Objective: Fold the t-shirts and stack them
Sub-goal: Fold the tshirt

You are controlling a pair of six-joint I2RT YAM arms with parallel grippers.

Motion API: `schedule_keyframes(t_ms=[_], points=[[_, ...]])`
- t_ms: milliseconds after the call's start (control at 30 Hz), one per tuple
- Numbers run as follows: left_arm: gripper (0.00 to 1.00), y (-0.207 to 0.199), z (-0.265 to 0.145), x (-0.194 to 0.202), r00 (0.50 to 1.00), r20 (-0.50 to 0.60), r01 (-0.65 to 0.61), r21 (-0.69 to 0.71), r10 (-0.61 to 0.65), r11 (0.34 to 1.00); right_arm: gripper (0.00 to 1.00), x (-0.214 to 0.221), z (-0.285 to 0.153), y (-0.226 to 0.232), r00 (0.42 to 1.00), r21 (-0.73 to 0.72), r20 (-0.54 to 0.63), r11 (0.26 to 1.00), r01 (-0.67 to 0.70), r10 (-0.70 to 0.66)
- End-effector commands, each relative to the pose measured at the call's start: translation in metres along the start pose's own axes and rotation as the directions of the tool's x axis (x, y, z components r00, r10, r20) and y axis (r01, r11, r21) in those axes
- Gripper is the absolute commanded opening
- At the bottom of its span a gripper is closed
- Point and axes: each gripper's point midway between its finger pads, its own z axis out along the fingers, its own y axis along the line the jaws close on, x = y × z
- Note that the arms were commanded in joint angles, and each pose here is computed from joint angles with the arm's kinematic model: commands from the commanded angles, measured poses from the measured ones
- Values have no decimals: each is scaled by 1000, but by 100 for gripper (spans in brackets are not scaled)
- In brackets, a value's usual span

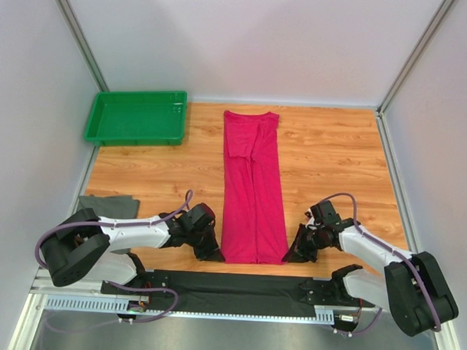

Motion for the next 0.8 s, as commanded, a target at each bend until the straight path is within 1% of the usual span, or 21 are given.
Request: schedule_keyframes(t_ms=[0, 100, 133, 167, 200, 233, 267, 300, 333, 367, 400, 433, 467, 500, 533, 567, 600, 633, 667, 700, 767], points=[[0, 30, -1, 0, 1000, 18, -20, -123, 22, 992, 0, 9, 4, -23, 1000, 93, 14, 996, -13, 12], [0, 14, -8, -6, 997, 39, -55, -110, 60, 992, 0, 6, -7, -6, 999, 54, 33, 999, -1, -1], [0, 0, -16, -10, 994, 53, -88, -105, 94, 991, 0, 2, -12, 0, 999, 49, 51, 999, 9, -11], [0, -7, -21, -17, 992, 72, -100, -104, 108, 989, 0, -7, -23, 17, 996, 31, 81, 999, 36, -38], [0, -13, -25, -27, 989, 93, -101, -106, 111, 989, 0, -15, -29, 22, 993, 42, 104, 998, 54, -58], [0, -32, -34, -37, 983, 111, -138, -78, 146, 987, 0, -23, -36, 33, 990, 36, 121, 997, 67, -71], [0, -33, -40, -44, 983, 110, -134, -93, 144, 987, 0, -36, -46, 47, 990, 44, 126, 997, 61, -66], [0, -36, -44, -62, 984, 137, -102, -98, 115, 990, 0, -44, -52, 56, 987, 44, 128, 995, 89, -94], [0, -55, -54, -76, 978, 166, -115, -68, 125, 991, 0, -52, -55, 62, 987, 49, 124, 994, 93, -99], [0, -60, -59, -87, 976, 170, -127, -63, 136, 990, 0, -60, -53, 61, 992, 79, 99, 994, 74, -82], [0, -60, -59, -106, 978, 182, -92, -70, 103, 993, 0, -79, -64, 83, 983, 54, 136, 992, 115, -122], [0, -77, -68, -121, 974, 203, -96, -41, 103, 994, 0, -89, -66, 89, 983, 52, 136, 992, 117, -123], [0, -78, -62, -131, 977, 182, -103, -56, 111, 993, 0, -102, -63, 90, 989, 69, 113, 994, 84, -92], [0, -82, -63, -140, 977, 184, -102, -53, 110, 993, 0, -122, -73, 109, 982, 51, 150, 993, 109, -115], [0, -95, -71, -160, 973, 211, -90, -33, 95, 995, 0, -135, -78, 115, 977, 58, 167, 990, 128, -136], [0, -101, -71, -168, 974, 206, -93, -23, 96, 995, 0, -149, -73, 112, 982, 83, 149, 991, 104, -115], [0, -98, -62, -178, 977, 192, -87, -39, 93, 995, 0, -168, -84, 131, 972, 58, 186, 989, 133, -142], [0, -109, -67, -192, 975, 206, -87, -12, 88, 996, 0, -179, -75, 126, 980, 74, 150, 990, 118, -128], [0, -105, -58, -200, 978, 191, -80, -26, 84, 996, 0, -186, -74, 129, 982, 70, 137, 990, 121, -130], [0, -115, -61, -210, 975, 205, -87, -9, 87, 996, 0, -202, -82, 145, 974, 52, 163, 987, 149, -156], [0, -112, -56, -222, 979, 195, -64, -14, 66, 998, 0, -216, -72, 143, 981, 54, 123, 988, 145, -151]])
